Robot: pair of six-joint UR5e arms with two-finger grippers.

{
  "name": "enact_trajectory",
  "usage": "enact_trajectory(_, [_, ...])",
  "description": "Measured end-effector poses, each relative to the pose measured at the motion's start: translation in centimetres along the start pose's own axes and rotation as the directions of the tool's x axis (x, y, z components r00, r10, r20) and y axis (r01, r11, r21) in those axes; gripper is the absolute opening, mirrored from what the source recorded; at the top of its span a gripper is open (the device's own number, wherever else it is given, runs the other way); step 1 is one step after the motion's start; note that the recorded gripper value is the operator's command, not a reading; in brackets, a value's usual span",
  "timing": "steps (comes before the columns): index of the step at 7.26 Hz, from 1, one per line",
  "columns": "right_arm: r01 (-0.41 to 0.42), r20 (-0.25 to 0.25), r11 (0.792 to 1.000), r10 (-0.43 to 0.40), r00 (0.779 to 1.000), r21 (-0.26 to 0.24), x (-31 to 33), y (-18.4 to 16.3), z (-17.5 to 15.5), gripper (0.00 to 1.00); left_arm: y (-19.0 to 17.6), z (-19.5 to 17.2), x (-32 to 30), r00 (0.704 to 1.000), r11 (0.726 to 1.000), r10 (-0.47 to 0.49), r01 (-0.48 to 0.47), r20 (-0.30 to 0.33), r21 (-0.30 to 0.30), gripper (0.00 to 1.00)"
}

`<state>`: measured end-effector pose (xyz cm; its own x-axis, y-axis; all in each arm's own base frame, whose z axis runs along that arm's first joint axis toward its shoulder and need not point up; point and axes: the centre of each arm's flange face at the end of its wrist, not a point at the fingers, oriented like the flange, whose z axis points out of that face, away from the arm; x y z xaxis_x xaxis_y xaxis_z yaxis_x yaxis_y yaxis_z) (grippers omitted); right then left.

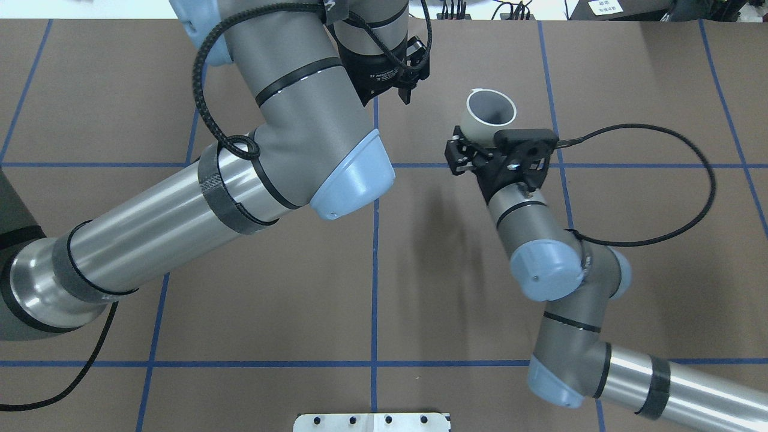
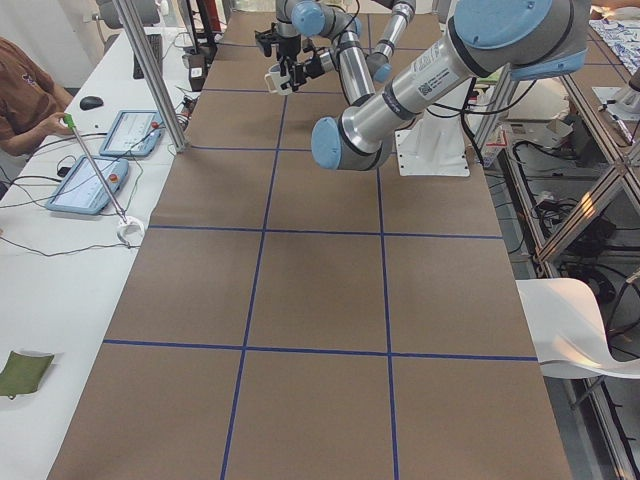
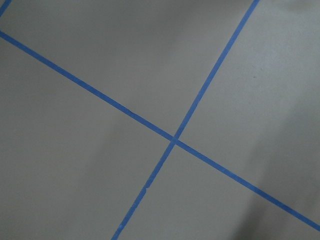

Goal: Left arm hands cup to right arm to dump lemon

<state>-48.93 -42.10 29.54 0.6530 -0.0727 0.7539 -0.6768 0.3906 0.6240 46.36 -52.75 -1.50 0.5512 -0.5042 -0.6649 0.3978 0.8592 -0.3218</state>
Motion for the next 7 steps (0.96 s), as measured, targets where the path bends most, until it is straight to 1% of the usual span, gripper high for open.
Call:
enact_trajectory(1, [0.041, -0.02, 0.999, -0.041, 0.999, 0.004, -3.5, 1.4, -1.0, 0.29, 0.3, 0.0, 0.2, 1.0, 1.0, 0.004, -0.004, 0.0, -0.004, 1.0])
enact_trajectory(2, [0.066, -0.036, 0.998, -0.065, 0.997, 0.025, -5.6, 2.3, -1.9, 0.29, 0.4, -0.1, 0.4, 1.0, 1.0, 0.005, -0.005, 0.0, -0.007, 0.97])
enact_trajectory(3, [0.078, -0.052, 0.995, -0.075, 0.996, 0.056, -6.8, 2.7, -2.3, 0.29, 0.4, 0.1, 0.6, 1.0, 1.0, 0.005, -0.004, 0.005, -0.01, 0.93])
enact_trajectory(4, [0.089, -0.073, 0.992, -0.082, 0.994, 0.092, -7.6, 3.0, -2.2, 0.3, 0.5, 0.7, 0.8, 1.0, 1.0, 0.004, -0.003, 0.014, -0.016, 0.87])
enact_trajectory(5, [0.102, -0.095, 0.987, -0.09, 0.991, 0.125, -8.3, 3.3, -1.9, 0.3, 1.1, 1.3, 0.9, 1.0, 1.0, 0.007, -0.007, 0.022, -0.025, 0.82])
enact_trajectory(6, [0.109, -0.109, 0.983, -0.093, 0.99, 0.148, -9.1, 3.6, -1.6, 0.32, 1.9, 1.7, 1.0, 1.0, 0.999, 0.014, -0.013, 0.027, -0.034, 0.79])
enact_trajectory(7, [0.111, -0.116, 0.981, -0.094, 0.989, 0.16, -9.5, 3.7, -1.4, 0.35, 2.4, 2.0, 1.0, 0.999, 0.999, 0.02, -0.019, 0.027, -0.041, 0.76])
